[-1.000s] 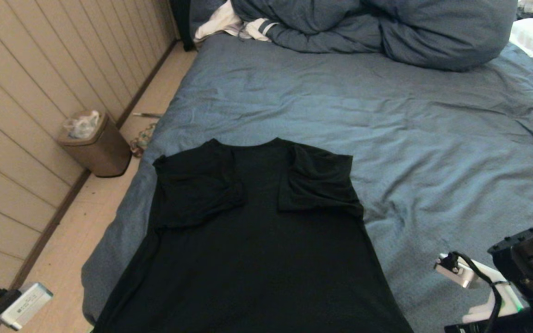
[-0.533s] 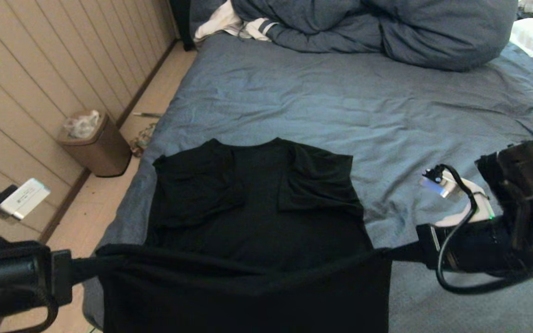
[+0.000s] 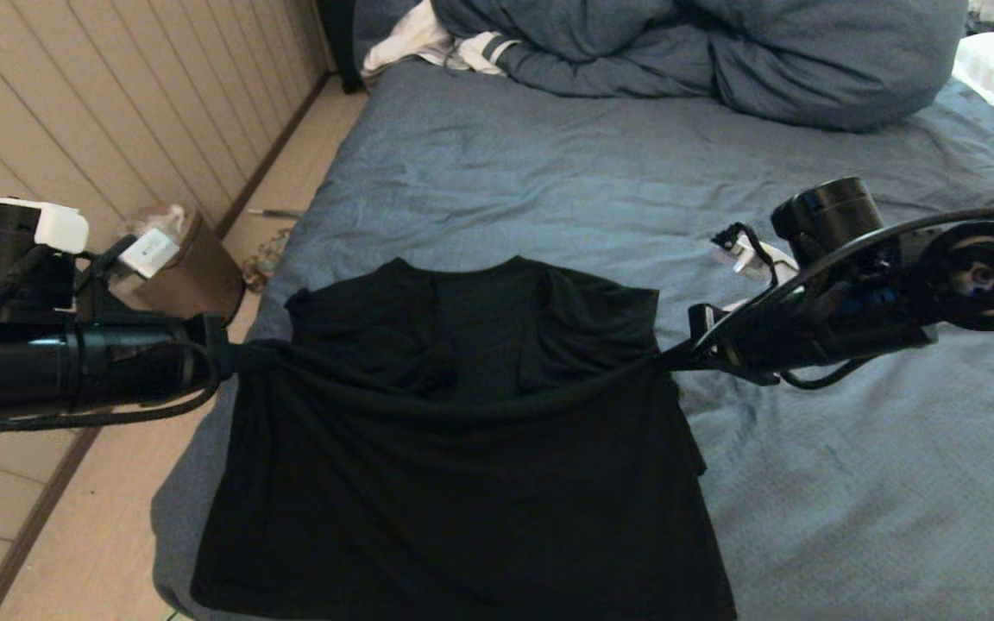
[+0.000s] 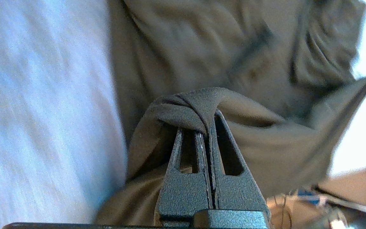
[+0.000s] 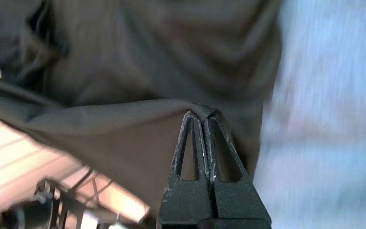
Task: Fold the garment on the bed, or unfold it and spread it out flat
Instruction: Fold the black T-shirt
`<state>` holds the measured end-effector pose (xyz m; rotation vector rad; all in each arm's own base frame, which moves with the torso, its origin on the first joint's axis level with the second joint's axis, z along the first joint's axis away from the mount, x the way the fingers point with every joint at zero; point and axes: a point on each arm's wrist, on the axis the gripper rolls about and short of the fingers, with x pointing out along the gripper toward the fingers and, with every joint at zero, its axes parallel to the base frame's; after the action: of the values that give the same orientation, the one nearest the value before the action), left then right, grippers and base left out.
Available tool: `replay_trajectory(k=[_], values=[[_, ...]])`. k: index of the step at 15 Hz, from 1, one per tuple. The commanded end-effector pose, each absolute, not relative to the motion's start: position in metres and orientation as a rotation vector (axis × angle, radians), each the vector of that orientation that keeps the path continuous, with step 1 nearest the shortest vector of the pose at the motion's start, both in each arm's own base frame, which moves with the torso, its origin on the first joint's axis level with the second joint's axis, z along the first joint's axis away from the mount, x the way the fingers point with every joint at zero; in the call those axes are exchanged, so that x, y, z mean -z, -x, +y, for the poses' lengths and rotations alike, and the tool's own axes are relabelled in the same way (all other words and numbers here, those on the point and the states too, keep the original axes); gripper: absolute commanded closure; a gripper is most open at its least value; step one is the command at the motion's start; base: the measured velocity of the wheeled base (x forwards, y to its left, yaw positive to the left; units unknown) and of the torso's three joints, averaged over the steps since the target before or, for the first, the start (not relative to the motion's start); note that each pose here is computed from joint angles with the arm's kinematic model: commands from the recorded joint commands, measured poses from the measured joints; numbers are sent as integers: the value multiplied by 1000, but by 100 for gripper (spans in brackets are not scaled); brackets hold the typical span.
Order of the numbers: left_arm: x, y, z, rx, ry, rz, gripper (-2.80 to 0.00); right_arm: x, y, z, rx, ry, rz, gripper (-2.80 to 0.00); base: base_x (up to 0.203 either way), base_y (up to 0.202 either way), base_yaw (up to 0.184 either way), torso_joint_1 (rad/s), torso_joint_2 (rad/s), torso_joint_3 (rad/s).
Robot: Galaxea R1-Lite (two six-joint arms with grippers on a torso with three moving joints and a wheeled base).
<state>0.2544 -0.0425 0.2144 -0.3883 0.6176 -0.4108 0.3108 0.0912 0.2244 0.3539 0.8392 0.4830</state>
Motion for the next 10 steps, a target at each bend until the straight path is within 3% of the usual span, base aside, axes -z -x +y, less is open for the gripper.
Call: replay_trajectory(k=[1,9,10], values=[[-192,-288,-37,379,407,647,0,-204,-341,98,-468,-359,881,0,0,0,0,0,0,0],[-167,-322,-31,362,412,612,0,-196,-368,100,-453,-362,875,0,0,0,0,0,0,0],[-166,-322,-31,362,411,614,-280,-197,-367,100,-451,-361,871,0,0,0,0,0,0,0]])
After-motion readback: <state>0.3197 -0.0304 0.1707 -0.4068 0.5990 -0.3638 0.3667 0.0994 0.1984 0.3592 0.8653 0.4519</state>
